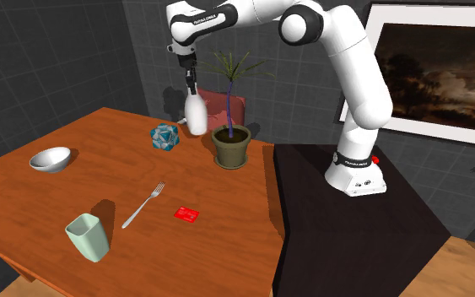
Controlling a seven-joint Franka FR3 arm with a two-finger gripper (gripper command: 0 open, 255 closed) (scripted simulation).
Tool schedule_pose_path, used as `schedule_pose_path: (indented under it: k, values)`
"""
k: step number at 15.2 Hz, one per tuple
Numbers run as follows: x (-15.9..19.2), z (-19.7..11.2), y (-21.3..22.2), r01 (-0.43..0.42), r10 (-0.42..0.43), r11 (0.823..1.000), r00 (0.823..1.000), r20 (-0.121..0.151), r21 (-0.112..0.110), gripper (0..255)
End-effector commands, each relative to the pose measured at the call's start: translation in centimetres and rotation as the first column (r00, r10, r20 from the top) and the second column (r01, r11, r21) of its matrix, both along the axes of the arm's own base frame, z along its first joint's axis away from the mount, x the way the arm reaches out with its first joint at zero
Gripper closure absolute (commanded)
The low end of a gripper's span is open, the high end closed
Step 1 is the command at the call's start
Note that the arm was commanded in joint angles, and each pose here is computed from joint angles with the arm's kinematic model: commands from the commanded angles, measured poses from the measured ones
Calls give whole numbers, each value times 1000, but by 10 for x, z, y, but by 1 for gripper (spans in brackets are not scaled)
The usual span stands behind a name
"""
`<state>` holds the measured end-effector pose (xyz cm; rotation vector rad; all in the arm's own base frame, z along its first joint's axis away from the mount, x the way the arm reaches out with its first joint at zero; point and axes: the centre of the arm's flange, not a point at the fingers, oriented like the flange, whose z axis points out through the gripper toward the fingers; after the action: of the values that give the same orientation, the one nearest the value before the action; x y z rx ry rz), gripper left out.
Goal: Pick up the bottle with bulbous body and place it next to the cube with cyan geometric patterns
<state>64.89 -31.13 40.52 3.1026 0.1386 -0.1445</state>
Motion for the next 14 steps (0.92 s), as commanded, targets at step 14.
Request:
schedule_pose_path:
  k: [14]
  values:
    - [1, -79, 0, 0, 0, 1000, 1000, 1, 0, 255]
